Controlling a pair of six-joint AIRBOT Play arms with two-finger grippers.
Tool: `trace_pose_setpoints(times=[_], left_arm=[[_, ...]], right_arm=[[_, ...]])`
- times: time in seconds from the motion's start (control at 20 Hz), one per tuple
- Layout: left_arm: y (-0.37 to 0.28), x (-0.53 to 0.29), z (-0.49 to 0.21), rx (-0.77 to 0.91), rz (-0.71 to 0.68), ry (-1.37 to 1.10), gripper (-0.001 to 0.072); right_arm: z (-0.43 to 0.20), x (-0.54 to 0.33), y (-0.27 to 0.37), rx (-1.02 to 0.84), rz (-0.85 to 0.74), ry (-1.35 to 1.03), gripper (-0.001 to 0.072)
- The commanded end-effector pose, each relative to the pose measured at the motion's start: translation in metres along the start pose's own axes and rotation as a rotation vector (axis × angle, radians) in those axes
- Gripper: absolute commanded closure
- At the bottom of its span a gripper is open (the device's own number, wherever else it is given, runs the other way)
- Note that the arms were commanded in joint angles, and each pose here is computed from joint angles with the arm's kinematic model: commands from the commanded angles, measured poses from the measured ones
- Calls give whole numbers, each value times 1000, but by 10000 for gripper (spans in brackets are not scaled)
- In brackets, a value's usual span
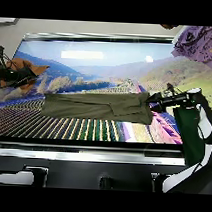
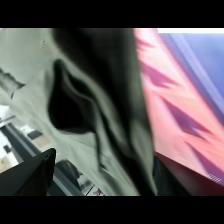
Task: Fold the clothes and pants, and hang the long-sleeved shirts on hangers.
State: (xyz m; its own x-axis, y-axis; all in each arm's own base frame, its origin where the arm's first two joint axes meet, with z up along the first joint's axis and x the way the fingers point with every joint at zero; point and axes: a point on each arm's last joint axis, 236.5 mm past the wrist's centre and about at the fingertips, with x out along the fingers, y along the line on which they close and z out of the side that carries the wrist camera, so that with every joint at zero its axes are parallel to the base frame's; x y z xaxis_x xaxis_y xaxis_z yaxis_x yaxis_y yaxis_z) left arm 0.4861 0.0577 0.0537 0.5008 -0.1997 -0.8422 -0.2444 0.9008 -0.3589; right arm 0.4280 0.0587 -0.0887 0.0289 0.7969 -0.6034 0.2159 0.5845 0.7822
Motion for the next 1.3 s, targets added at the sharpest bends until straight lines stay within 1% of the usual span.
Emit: trace_pose_setpoints(times=[0.0, 0.05, 0.1, 0.15, 0.2, 0.25, 0.3, 0.35, 0.5, 0.65, 0.8, 1.0, 1.25], left_arm=[[1, 0, 0, -1, 1, 0, 12], [0, 0, 0, -1, 0, 1, 12], [0, 0, 0, 0, 0, 1, 12], [-1, 0, 0, 0, -1, 1, 13], [-5, 1, -1, -5, -17, 2, 21], [-14, 2, -2, -15, -48, 9, 119], [-25, 4, -6, -21, -80, 23, 384], [-38, 8, -11, -14, -114, 43, 688], [-94, 37, -40, 2, -211, 134, 691], [-169, 83, -87, 27, -279, 227, 691], [-255, 121, -140, 15, -380, 269, 691], [-356, 150, -225, -51, -533, 345, 692], [-447, 164, -306, -69, -658, 469, 692]], right_arm=[[-9, 34, 16, -62, -7, 59, 51], [-10, 43, 21, -79, -19, 68, 84], [-9, 51, 23, -96, -39, 66, 185], [-8, 57, 25, -115, -61, 60, 345], [-6, 59, 29, -128, -70, 50, 585], [-4, 57, 36, -132, -77, 33, 680], [-2, 49, 42, -120, -93, 10, 681], [0, 36, 47, -102, -133, -18, 682], [2, -20, 66, -68, -305, -136, 682], [-6, -77, 95, -59, -415, -287, 682], [-26, -114, 102, -22, -505, -359, 682], [-52, -135, 113, -2, -543, -378, 682], [-71, -150, 121, 9, -577, -360, 681]])
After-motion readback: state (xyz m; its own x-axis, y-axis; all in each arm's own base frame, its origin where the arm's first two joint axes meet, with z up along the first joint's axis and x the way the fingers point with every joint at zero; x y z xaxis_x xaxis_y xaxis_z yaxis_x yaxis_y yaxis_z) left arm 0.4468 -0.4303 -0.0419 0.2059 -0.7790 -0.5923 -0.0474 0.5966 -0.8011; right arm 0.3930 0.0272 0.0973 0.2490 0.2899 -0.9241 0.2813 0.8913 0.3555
